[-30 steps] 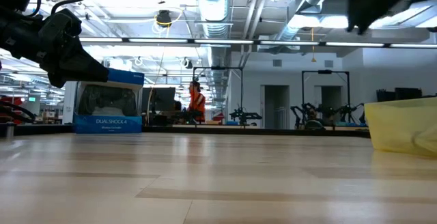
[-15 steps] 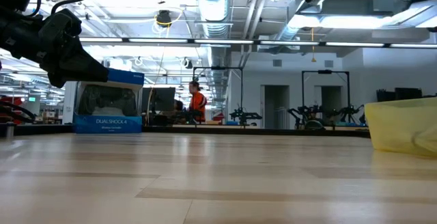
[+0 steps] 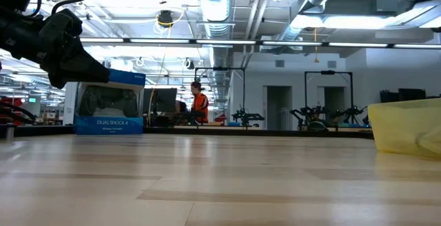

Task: Pick and place USB-C Cables
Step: Return to Home Position

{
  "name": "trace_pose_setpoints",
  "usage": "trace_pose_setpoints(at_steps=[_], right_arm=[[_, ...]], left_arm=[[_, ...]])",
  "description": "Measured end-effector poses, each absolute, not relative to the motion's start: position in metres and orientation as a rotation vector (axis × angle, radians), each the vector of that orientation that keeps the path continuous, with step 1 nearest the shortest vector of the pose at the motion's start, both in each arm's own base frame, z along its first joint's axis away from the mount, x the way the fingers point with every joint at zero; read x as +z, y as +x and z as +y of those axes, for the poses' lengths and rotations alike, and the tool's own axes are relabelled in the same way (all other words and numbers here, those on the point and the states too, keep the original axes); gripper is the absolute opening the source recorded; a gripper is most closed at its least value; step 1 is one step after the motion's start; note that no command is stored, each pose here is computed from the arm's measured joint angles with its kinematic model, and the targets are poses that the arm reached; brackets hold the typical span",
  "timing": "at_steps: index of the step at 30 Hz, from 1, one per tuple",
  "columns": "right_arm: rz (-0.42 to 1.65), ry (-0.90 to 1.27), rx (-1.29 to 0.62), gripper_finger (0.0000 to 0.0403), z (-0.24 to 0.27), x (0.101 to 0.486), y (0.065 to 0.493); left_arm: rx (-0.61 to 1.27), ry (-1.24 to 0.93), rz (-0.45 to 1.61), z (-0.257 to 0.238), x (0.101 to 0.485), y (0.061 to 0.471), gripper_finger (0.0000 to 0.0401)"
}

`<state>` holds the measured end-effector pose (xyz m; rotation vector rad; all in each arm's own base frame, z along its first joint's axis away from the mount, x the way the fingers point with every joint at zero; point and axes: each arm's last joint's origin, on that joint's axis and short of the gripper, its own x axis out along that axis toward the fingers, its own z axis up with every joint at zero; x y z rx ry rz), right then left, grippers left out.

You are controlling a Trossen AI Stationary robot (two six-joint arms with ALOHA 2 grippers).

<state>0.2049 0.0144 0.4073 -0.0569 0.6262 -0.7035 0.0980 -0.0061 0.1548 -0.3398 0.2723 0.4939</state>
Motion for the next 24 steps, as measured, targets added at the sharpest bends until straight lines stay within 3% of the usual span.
trace_pose_setpoints(at_steps=[8,18,24], right_arm=[[0.47,0.054,-0.7,0.0184,0.001,0.372,0.178],[0.185,0.14,-0.46,0.0184,-0.007,0.299,0.187],[0.1,0.172,-0.503,0.0184,-0.021,0.276,0.182]], left_arm=[[0.494,-0.34,0.272,-0.006,0.155,0.098,0.0113],[0.494,-0.34,0.273,-0.006,0.155,0.098,0.0113],[0.493,-0.34,0.273,-0.006,0.155,0.098,0.0113]])
